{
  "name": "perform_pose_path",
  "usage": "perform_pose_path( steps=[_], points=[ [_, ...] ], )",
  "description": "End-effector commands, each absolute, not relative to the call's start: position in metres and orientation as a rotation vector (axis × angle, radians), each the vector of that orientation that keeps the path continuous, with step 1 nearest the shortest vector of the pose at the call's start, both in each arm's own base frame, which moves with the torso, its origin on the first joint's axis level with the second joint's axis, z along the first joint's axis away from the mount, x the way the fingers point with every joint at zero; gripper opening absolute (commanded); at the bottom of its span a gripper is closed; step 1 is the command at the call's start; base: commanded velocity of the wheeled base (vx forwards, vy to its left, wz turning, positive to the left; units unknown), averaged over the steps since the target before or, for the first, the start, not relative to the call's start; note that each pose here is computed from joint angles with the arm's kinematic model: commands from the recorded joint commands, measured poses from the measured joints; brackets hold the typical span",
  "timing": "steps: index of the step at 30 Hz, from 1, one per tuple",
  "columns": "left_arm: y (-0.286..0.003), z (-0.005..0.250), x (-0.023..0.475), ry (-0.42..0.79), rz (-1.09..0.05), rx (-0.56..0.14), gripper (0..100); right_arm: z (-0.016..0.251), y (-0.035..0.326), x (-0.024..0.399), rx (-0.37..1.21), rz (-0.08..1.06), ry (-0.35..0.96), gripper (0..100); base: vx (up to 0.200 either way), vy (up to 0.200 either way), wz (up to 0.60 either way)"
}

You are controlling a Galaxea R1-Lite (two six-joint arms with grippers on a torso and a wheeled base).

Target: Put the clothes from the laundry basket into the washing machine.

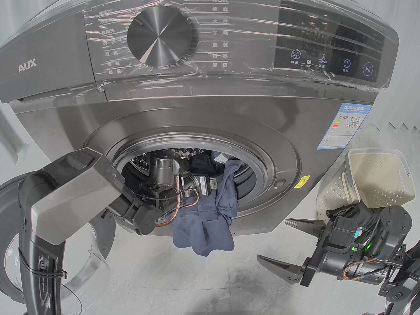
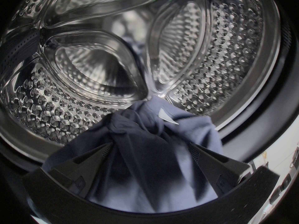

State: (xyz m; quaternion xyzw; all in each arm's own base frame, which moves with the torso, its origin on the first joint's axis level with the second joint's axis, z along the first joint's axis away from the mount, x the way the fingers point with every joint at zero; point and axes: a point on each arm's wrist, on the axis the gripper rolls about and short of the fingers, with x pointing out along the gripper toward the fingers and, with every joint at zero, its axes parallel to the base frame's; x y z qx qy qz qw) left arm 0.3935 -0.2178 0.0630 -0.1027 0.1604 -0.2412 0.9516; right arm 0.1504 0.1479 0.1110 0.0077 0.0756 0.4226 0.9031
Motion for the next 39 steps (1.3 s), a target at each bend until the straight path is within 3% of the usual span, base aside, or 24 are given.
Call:
perform_pose_path(
  steps=[1,9,15,22,23,29,39],
  points=[
    [-0.224,0.075,0.369,0.352,-0.546,-0.199,100,0.111,0.148,0.15,0.016,0.875,0.155,100,0.0,0.0,0.0],
    [-0.23,0.059,0.357,0.41,-0.595,-0.145,100,0.111,0.148,0.151,0.016,0.875,0.154,100,0.0,0.0,0.0],
    [-0.235,0.04,0.36,0.439,-0.596,-0.131,100,0.111,0.148,0.151,0.016,0.875,0.154,100,0.0,0.0,0.0],
    [-0.236,0.034,0.364,0.442,-0.589,-0.123,100,0.112,0.148,0.151,0.017,0.875,0.152,100,0.0,0.0,0.0],
    [-0.236,0.035,0.364,0.438,-0.589,-0.125,0,0.112,0.148,0.151,0.017,0.875,0.152,100,0.0,0.0,0.0],
    [-0.234,0.047,0.37,0.389,-0.579,-0.147,0,0.112,0.149,0.151,0.017,0.876,0.152,100,0.0,0.0,0.0],
    [-0.22,0.076,0.413,0.154,-0.459,-0.219,0,0.109,0.151,0.152,0.014,0.878,0.158,100,0.0,0.0,0.0]
  ],
)
